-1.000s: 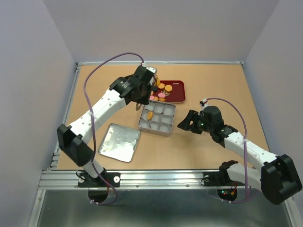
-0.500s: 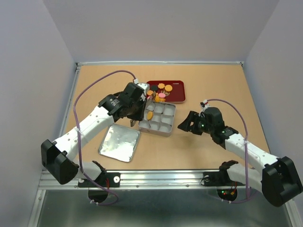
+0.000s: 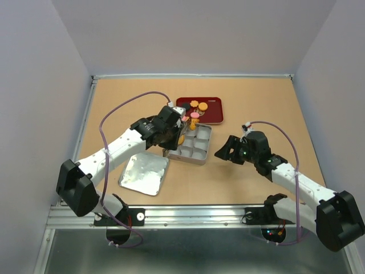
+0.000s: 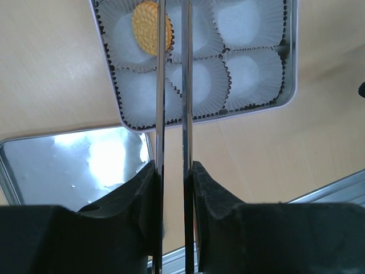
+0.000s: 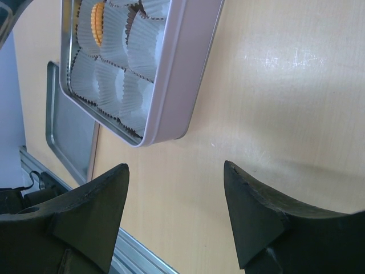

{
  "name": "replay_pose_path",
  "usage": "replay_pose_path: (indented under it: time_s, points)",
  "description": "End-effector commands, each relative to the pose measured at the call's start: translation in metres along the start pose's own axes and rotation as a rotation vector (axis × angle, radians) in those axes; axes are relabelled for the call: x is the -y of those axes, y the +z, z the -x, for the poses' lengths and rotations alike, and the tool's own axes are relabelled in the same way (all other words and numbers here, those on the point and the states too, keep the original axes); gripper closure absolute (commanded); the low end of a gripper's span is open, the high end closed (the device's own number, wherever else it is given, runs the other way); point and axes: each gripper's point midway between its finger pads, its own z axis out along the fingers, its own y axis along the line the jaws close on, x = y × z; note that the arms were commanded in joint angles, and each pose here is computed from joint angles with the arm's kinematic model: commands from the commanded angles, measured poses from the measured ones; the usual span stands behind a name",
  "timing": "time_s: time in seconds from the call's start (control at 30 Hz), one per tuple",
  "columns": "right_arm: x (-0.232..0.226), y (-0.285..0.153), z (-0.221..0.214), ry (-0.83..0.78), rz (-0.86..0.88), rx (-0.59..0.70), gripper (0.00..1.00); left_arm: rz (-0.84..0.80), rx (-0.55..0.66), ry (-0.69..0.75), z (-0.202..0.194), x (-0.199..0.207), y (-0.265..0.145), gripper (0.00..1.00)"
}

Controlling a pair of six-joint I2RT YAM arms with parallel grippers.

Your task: Pack the cookies

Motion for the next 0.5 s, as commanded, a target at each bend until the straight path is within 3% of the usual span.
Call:
replay_pose_path:
  time_s: [0.0,0.23,0.47]
  points:
    - [-0.002,0.0,0.006,-0.006,0.015,0.031,0.28,0.013,0.05,-0.01,0.006,-0.001,0.001,0.84]
    - [-0.001,0.002,0.005,-0.004,0.012,0.023,0.28,0.027,0.015,0.0,-0.004,-0.002,0.011,0.83]
    - [0.0,0.001,0.004,-0.005,0.009,0.024,0.28,0.016,0.021,0.008,-0.001,0.001,0.009,0.64]
